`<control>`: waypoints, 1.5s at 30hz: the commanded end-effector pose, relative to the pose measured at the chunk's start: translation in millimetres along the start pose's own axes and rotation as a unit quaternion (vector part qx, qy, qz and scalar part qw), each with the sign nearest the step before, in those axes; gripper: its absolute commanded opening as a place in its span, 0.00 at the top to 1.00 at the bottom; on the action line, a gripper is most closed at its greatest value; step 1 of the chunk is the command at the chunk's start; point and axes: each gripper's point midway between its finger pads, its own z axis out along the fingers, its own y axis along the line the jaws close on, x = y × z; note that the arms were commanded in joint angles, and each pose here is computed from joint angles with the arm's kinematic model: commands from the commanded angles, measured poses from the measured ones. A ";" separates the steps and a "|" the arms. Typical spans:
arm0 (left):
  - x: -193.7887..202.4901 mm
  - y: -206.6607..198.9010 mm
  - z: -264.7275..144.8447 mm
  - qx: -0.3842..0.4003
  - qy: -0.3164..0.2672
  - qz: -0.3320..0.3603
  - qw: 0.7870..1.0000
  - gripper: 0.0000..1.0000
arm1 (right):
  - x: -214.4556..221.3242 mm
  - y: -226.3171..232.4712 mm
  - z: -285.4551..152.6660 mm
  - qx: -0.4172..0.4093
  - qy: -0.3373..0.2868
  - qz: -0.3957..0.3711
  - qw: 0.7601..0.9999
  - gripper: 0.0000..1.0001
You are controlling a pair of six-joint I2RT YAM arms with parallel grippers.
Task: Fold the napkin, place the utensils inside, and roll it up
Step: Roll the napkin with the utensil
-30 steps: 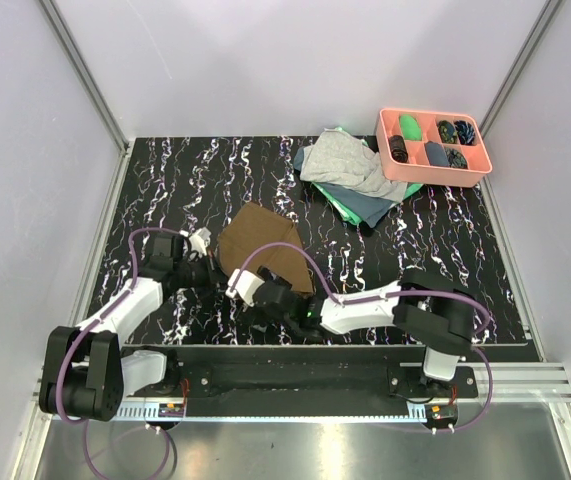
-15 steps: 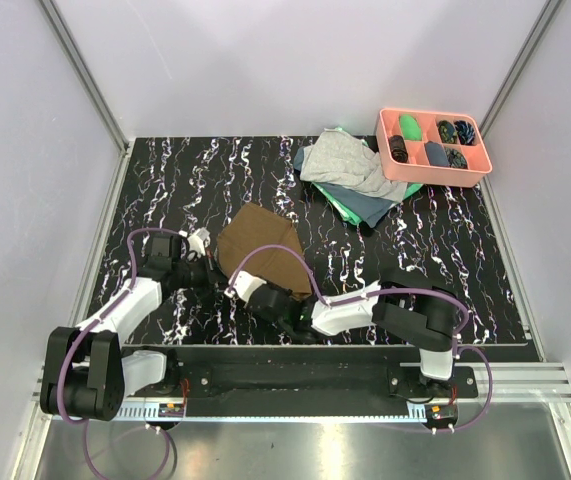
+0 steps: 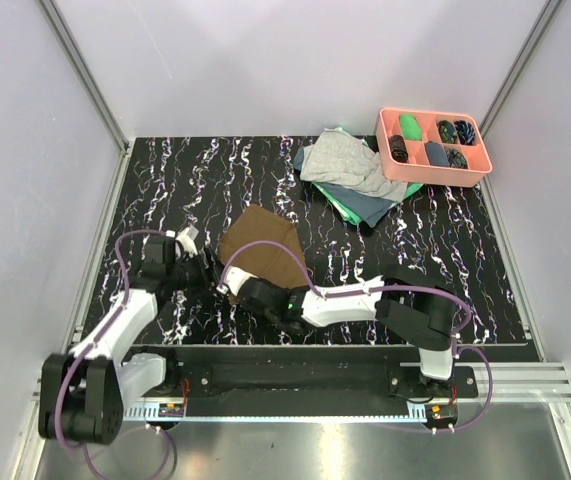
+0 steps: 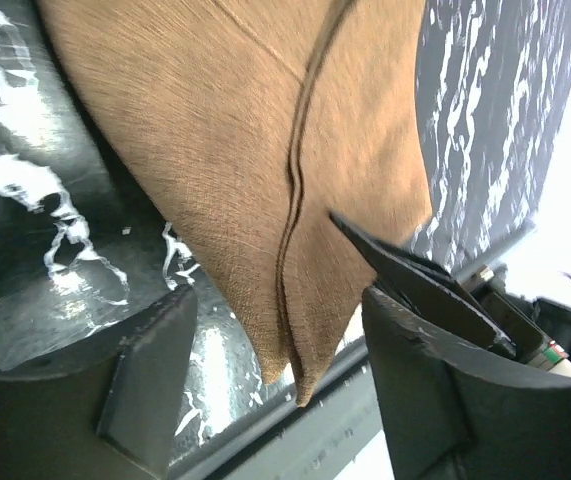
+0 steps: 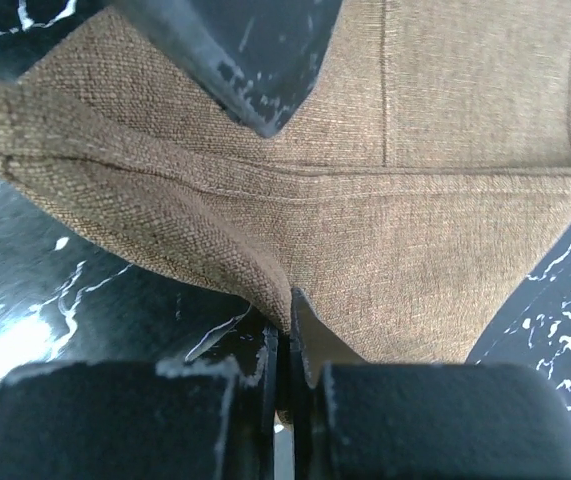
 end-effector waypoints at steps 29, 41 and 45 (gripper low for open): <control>-16.1 9.6 -15.0 0.039 -0.237 0.086 0.967 0.31 | 7.5 35.7 -41.1 -0.351 0.180 0.132 0.909 1.00; -6.9 -19.9 -13.6 0.078 -0.243 0.174 0.951 0.26 | 12.8 43.5 -32.2 -0.463 0.248 0.197 0.828 1.00; -1.7 -25.4 -5.9 0.085 -0.227 0.188 0.952 0.26 | 17.3 42.2 -29.6 -0.482 0.258 0.212 0.810 1.00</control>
